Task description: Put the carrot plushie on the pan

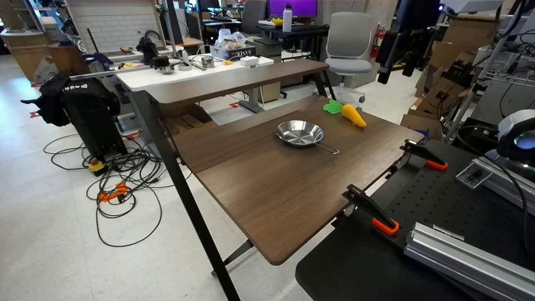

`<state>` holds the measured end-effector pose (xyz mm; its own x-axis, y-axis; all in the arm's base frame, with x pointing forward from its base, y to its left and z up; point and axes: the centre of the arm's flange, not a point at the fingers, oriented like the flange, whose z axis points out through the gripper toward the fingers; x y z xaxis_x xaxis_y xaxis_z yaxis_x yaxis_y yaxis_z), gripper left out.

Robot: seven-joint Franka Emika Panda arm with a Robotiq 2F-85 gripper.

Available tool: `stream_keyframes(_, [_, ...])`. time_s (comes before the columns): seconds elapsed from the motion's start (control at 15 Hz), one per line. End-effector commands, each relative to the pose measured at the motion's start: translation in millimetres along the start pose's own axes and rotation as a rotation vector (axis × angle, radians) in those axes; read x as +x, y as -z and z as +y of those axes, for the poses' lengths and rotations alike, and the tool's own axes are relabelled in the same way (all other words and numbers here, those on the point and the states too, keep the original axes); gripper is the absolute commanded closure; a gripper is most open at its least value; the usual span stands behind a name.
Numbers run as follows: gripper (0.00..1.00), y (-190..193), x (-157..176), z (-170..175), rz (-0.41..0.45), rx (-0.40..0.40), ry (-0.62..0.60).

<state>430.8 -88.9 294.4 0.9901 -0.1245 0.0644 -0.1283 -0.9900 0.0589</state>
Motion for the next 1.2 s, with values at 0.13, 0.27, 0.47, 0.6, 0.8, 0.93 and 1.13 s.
stream_keyframes(0.13, [0.00,-60,60,25,-0.006,0.024,-0.094])
stream_keyframes(0.27, [0.00,-75,79,28,-0.015,0.026,-0.124])
stream_keyframes(0.47, [0.00,-97,107,31,-0.024,0.014,-0.144])
stream_keyframes(0.6, [0.00,-109,122,34,-0.032,0.004,-0.148])
stream_keyframes(0.8, [0.00,-123,141,43,-0.036,-0.013,-0.165])
stream_keyframes(0.93, [0.00,-130,148,52,-0.037,-0.019,-0.180])
stream_keyframes(1.13, [0.00,-138,153,67,-0.035,-0.029,-0.195])
